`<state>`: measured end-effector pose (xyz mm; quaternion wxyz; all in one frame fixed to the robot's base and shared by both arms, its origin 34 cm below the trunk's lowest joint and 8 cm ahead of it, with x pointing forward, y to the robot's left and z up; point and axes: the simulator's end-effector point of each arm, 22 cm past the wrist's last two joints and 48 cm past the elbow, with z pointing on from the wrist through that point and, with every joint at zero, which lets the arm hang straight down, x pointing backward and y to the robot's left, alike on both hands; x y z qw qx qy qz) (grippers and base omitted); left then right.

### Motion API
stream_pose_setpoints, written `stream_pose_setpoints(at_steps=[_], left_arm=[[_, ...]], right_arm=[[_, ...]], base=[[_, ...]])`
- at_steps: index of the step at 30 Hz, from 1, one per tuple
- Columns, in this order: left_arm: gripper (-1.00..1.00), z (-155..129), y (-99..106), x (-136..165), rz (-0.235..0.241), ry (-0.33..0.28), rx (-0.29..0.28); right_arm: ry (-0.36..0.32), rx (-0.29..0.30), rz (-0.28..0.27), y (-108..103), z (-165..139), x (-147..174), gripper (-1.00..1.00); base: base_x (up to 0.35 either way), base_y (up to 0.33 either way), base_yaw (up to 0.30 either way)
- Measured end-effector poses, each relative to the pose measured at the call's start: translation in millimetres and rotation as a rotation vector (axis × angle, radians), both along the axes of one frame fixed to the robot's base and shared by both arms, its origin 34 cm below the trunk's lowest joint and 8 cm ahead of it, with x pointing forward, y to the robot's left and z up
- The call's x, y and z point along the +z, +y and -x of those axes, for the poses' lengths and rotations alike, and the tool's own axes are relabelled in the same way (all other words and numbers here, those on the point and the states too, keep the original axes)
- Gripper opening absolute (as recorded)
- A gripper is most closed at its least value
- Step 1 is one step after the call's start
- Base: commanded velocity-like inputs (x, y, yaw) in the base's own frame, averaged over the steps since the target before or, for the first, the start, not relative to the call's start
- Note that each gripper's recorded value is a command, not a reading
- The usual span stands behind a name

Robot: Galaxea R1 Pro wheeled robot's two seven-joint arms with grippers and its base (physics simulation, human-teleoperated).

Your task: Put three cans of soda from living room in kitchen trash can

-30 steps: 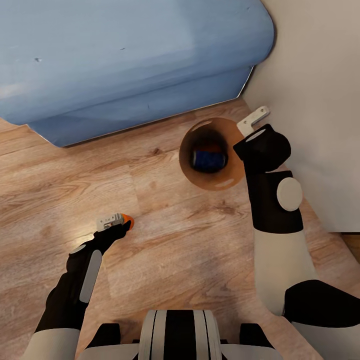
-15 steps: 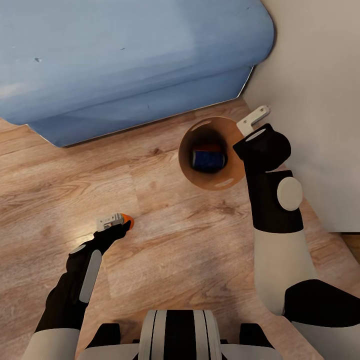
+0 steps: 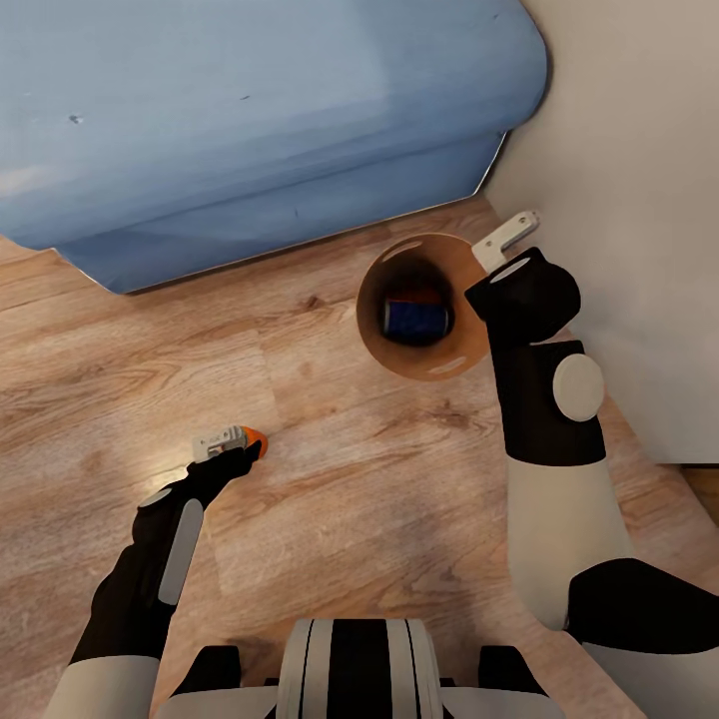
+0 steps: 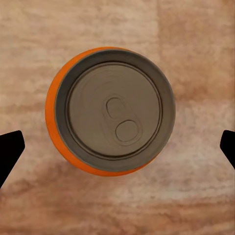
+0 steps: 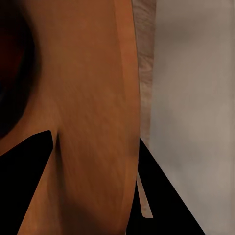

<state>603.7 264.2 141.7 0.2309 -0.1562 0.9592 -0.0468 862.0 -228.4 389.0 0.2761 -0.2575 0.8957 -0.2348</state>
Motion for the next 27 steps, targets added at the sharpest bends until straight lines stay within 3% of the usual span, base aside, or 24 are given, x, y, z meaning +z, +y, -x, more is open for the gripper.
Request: stream_pose_setpoints(at_steps=[27], left_arm=[[1.0, 4.2, 2.5, -6.0, -0.013, 0.013, 0.0]], right_arm=[[0.017, 0.0, 0.001, -0.2, 3.2, -12.0, -1.0]], base=[[0.0, 0.0, 0.0]])
